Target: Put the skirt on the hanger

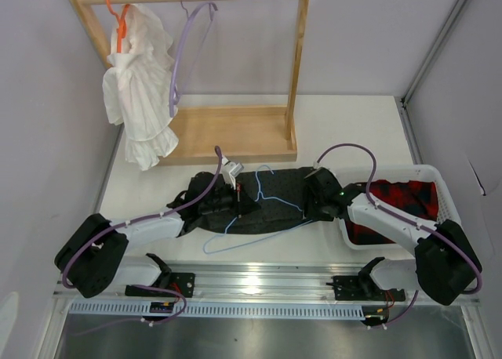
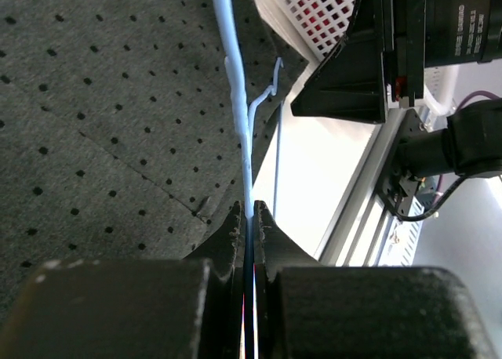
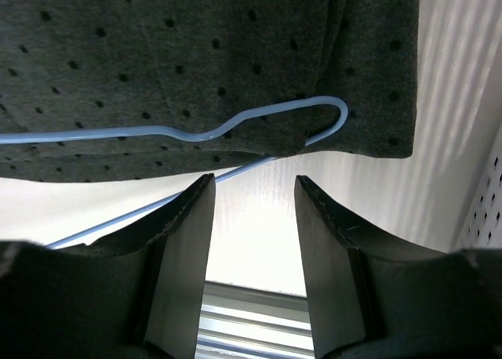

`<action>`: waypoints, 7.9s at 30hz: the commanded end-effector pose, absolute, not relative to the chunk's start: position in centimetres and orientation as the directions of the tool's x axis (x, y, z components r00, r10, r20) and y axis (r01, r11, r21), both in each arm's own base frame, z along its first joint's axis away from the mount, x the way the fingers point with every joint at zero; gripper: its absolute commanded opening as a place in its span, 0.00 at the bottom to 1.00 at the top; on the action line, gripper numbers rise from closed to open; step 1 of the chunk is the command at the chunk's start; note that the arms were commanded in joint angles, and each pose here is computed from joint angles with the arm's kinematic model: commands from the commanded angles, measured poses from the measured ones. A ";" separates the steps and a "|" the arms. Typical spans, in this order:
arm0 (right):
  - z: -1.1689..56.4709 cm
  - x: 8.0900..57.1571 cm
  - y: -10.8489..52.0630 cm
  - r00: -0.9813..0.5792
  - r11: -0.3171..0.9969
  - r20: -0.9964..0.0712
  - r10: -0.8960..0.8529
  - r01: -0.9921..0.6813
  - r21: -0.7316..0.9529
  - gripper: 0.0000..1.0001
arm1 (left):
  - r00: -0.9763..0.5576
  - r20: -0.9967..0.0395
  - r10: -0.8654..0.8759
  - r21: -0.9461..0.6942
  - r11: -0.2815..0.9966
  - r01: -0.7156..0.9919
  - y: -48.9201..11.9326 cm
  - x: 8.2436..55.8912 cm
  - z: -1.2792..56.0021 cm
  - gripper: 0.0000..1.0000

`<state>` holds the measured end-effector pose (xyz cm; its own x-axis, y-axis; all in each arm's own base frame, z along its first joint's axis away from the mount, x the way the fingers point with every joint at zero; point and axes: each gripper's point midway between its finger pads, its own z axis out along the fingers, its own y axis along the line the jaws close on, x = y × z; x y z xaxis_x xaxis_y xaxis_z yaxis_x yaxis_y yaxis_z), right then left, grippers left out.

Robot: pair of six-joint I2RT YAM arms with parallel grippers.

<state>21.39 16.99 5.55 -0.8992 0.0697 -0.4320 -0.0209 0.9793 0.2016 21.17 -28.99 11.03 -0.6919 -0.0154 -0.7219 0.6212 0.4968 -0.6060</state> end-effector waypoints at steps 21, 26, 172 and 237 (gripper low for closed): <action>3.5 24.3 17.1 -0.828 0.977 -0.537 0.160 0.056 0.205 0.55 | -0.645 -0.764 -0.013 -0.552 0.530 0.644 -28.3 22.6 11.5 0.00; 3.2 24.4 17.0 -0.819 0.975 -0.546 0.176 0.068 0.213 0.45 | -0.649 -0.761 -0.013 -0.550 0.544 0.634 -27.8 22.8 11.2 0.00; 14.3 27.0 13.4 -0.867 0.951 -0.459 0.193 0.051 0.305 0.00 | -0.149 -0.946 0.289 0.169 0.827 0.536 -22.6 39.1 12.2 0.00; 11.0 21.4 49.0 -0.555 0.790 -0.773 -0.308 -0.602 0.117 0.66 | -0.422 -0.811 0.405 -0.088 0.629 0.772 -20.5 38.8 9.6 0.16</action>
